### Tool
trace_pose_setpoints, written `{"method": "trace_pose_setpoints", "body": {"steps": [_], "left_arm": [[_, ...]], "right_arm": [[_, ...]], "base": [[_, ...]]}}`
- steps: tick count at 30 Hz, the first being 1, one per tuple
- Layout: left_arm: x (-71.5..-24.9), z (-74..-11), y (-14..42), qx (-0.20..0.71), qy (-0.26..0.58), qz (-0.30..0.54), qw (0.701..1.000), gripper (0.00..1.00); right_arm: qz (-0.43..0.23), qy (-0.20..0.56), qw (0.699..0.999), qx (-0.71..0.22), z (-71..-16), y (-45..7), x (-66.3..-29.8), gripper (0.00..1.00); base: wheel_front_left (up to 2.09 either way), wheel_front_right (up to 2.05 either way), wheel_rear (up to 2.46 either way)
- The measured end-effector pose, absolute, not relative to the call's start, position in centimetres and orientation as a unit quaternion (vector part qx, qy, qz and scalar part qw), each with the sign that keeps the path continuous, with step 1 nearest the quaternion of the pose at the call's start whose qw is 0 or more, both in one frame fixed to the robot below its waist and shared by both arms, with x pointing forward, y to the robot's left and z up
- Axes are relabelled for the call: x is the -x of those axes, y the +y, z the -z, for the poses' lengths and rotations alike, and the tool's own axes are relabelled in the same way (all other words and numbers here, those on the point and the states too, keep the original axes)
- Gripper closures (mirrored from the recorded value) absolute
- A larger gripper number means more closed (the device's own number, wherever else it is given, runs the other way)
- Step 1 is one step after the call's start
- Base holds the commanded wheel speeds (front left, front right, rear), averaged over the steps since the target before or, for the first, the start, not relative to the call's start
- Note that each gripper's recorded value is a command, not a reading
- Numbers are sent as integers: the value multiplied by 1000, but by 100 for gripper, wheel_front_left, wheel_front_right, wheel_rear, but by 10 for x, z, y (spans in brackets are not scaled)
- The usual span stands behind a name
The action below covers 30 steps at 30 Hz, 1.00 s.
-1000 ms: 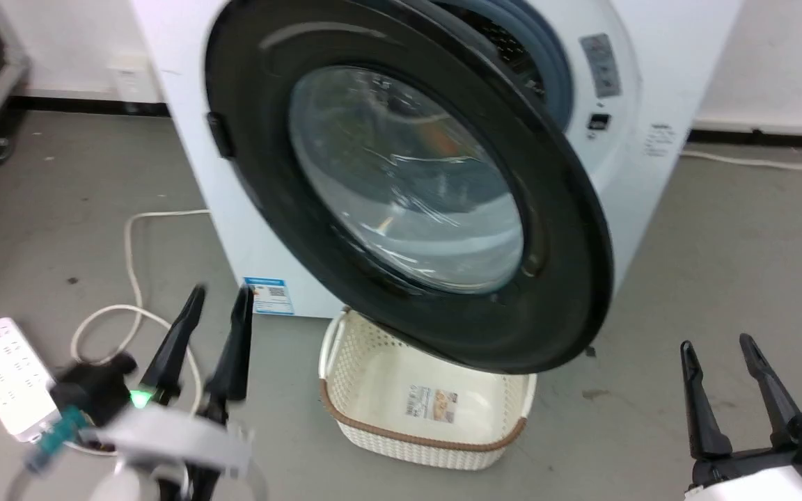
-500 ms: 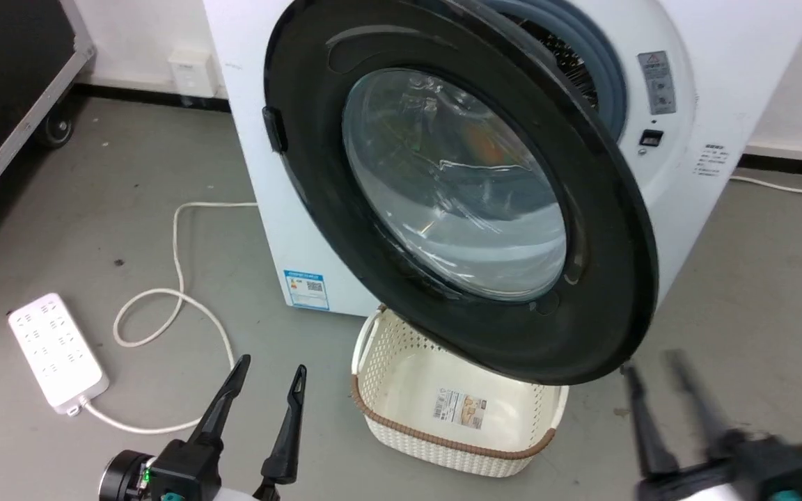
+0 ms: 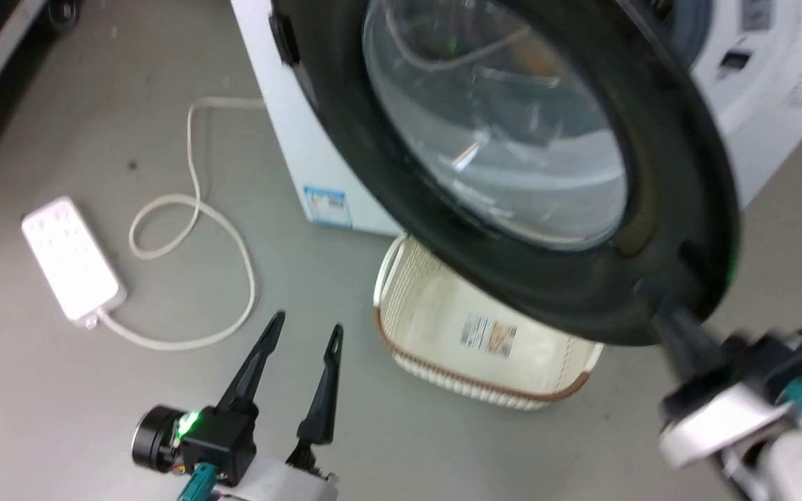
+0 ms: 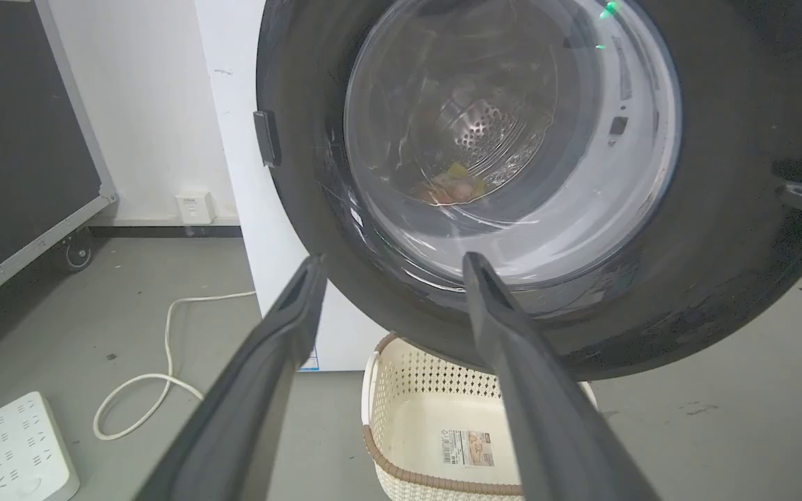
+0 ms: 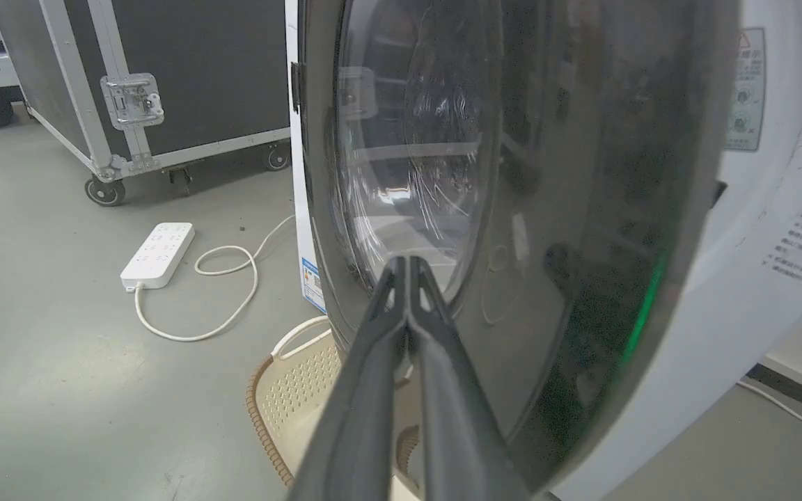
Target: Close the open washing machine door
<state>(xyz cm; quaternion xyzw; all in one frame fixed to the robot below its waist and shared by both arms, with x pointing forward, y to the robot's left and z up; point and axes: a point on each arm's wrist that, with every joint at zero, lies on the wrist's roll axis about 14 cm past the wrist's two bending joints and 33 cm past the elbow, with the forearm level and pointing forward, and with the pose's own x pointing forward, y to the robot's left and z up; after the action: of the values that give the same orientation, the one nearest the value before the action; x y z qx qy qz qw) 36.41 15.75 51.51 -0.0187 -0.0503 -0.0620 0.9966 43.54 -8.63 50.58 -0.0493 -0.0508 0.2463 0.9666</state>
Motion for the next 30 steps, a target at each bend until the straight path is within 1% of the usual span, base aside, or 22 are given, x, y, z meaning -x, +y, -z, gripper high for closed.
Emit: {"method": "trace_pose_setpoints", "body": {"steps": [11, 15, 20, 24, 30], "left_arm": [[-395, -493, 158, 20, -23, 47, 998, 0], [-405, -483, 159, 19, -12, 42, 999, 0], [-412, -471, 161, 21, 2, 36, 999, 0], [-416, -468, 159, 26, 5, 32, 999, 0], [-418, -473, 158, 27, -2, 30, 999, 0]], "right_arm": [[-224, -31, 971, 75, -488, -123, -547, 100], [-207, -29, 974, 86, -487, -137, -587, 100], [-170, -31, 982, 81, -493, -158, -631, 100], [-160, -28, 983, 81, -493, -162, -648, 100], [-161, -21, 984, 77, -490, -161, -651, 100]], "base": [[0, 0, 0], [0, 0, 0], [0, 0, 0], [0, 0, 0], [0, 0, 0]]}}
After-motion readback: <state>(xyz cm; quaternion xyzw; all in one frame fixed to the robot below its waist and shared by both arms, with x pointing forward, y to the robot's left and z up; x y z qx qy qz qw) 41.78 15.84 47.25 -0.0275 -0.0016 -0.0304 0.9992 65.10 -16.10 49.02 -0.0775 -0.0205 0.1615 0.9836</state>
